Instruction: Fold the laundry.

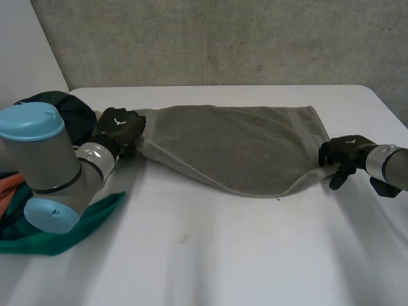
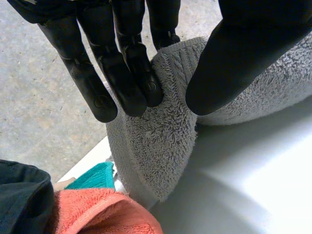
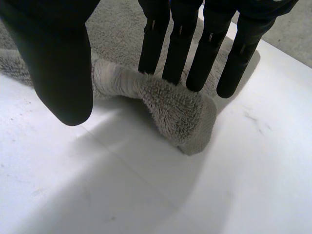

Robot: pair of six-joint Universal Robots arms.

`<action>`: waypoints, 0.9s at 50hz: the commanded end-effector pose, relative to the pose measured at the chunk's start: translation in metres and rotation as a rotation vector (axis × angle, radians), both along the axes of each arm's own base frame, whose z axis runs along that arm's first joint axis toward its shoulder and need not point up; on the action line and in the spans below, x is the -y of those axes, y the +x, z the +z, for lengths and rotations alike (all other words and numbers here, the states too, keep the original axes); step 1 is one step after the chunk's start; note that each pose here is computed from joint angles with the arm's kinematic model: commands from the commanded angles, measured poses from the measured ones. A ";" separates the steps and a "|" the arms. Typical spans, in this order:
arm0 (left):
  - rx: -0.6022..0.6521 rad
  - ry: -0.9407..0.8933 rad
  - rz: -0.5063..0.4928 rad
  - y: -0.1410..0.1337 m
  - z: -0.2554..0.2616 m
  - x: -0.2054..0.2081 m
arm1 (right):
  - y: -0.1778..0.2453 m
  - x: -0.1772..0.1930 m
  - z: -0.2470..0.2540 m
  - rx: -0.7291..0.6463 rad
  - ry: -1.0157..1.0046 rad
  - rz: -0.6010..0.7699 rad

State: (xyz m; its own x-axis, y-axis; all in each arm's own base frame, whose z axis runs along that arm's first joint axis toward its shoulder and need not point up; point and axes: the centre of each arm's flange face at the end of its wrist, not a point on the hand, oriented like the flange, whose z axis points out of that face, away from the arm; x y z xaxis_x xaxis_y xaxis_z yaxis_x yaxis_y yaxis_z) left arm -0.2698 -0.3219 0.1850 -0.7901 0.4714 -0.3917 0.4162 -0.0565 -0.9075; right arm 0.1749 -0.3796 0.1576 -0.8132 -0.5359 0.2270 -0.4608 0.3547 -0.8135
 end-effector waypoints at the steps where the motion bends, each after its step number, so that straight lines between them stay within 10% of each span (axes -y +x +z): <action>1: 0.018 0.052 -0.010 0.002 -0.006 -0.007 | 0.005 0.003 -0.008 -0.044 -0.010 0.025; 21: 0.062 0.172 -0.015 0.013 -0.002 -0.026 | 0.005 -0.001 0.009 -0.157 -0.114 0.048; 36: 0.486 0.662 -0.229 0.037 -0.005 -0.167 | -0.063 -0.090 0.024 -0.548 0.162 0.216; 45: 0.404 0.375 -0.181 0.010 0.003 -0.110 | -0.047 -0.058 0.025 -0.416 0.001 0.120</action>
